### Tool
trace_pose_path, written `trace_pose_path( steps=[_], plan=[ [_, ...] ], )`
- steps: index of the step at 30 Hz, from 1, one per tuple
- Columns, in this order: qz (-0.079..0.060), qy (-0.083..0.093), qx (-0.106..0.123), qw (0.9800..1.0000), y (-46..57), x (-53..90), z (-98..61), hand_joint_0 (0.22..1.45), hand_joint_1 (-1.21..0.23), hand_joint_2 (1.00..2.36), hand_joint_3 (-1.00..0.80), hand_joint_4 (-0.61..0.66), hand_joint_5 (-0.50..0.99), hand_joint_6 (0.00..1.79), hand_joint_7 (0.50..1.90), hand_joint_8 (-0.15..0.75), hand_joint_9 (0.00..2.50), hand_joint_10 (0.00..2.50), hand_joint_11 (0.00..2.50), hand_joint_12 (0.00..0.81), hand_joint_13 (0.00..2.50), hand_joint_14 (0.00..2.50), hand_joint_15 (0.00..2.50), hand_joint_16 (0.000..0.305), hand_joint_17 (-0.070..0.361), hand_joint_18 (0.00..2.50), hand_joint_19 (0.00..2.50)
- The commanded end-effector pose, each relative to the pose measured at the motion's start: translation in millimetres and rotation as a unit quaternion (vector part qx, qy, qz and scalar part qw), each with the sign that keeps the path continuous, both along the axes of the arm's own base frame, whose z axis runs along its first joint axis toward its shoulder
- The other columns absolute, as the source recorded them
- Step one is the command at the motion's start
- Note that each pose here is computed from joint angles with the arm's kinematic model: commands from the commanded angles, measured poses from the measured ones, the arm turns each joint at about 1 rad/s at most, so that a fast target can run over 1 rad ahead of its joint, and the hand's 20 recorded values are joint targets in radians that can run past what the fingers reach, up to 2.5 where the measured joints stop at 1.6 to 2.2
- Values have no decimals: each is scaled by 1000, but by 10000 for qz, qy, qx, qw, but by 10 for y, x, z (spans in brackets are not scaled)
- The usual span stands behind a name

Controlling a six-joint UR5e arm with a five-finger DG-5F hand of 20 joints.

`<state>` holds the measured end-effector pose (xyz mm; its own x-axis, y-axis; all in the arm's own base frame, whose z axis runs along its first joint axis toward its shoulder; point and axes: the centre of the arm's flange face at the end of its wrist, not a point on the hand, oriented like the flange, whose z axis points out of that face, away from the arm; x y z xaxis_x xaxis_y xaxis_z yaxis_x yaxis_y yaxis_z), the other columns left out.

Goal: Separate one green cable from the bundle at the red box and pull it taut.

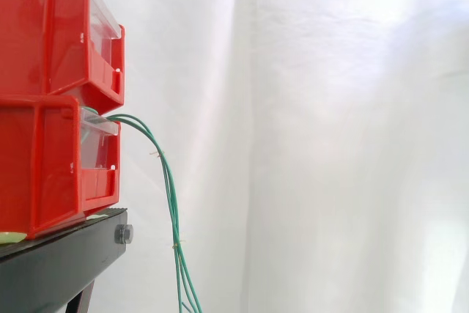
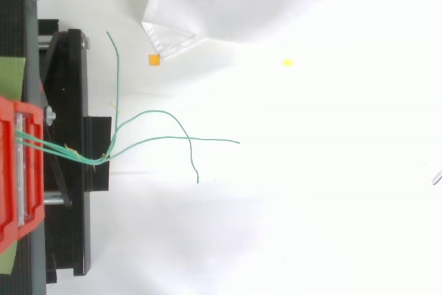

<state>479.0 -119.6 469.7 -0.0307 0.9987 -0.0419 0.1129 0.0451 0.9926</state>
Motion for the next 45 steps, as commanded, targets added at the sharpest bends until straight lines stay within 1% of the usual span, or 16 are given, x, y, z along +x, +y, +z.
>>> trace_pose_path(
  steps=[1,6,10,15,16,17,18,19,22,23,25,28,35,37,39,45],
  plan=[
    [-5,149,-20,9999,3,-33,-24,470,-604,1000,-500,259,-173,502,722,314,1325,2500,1550,401,1217,2500,1258,69,156,1860,1491],
    [15,371,-3,9993,17,-81,-61,470,-606,1000,-500,259,-174,502,726,317,1328,2500,1496,403,1217,2500,1226,69,156,1857,1494],
    [9,403,34,9992,17,-88,-65,472,-625,1000,-500,262,-173,502,725,315,1338,2500,1471,400,1230,2500,1244,71,159,1888,1469],
    [-249,316,-3,9992,-29,-66,-52,473,-630,1000,-500,266,-173,502,725,332,1353,2500,1522,430,1249,2500,1240,75,169,2027,1370],
    [-400,299,-24,9987,-59,-64,-49,472,-631,1000,-500,267,-172,502,728,341,1350,2500,1541,452,1248,2500,1260,75,169,2043,1257],
    [-508,282,-32,9983,-75,-60,-46,472,-633,1000,-500,264,-172,502,727,341,1346,2500,1557,468,1245,2500,1254,228,171,2035,1142],
    [-508,282,-32,9983,-75,-60,-46,472,-632,1000,-500,266,-173,502,728,340,1344,2500,1557,480,1246,2500,1256,228,171,2037,1090],
    [-618,242,-16,9978,-84,-49,-39,472,-632,1000,-500,268,-173,503,727,357,1336,2500,1611,514,1240,2500,1292,225,169,2017,948],
    [-675,215,63,9975,-87,-43,-35,470,-635,1000,-500,271,-174,502,727,360,1315,2500,1642,592,1250,2500,1346,222,167,1939,502],
    [-693,211,136,9973,-83,-35,-41,470,-636,1000,-500,272,-174,502,727,369,1308,2500,1641,600,1248,2500,1360,74,166,1895,394],
    [-703,198,274,9970,-76,-38,-34,469,-636,1000,-500,273,-174,502,726,362,1302,2500,1646,592,1241,2500,1382,73,164,1790,212],
    [-710,201,378,9966,-62,-29,-41,468,-638,1000,-500,274,-175,503,725,364,1289,2500,1642,589,1227,2500,1361,74,166,1784,144],
    [-921,138,412,9948,-44,1,4,467,-641,1000,-500,275,-176,502,725,364,1255,2500,1632,576,1215,2500,1394,72,163,1763,163],
    [-914,130,427,9948,-30,19,11,468,-641,1000,-500,275,-176,502,723,365,1245,2500,1611,571,1207,2500,1396,73,163,1764,148],
    [-895,204,470,9947,-1,194,-22,468,-641,1000,-500,275,-176,502,723,365,1236,2500,1592,570,1205,2500,1386,72,163,1762,141],
    [-825,351,504,9947,33,346,-75,467,-643,1000,-500,270,-177,502,725,358,1229,2500,1575,559,1195,2500,1391,72,161,1760,150]
  ],
)
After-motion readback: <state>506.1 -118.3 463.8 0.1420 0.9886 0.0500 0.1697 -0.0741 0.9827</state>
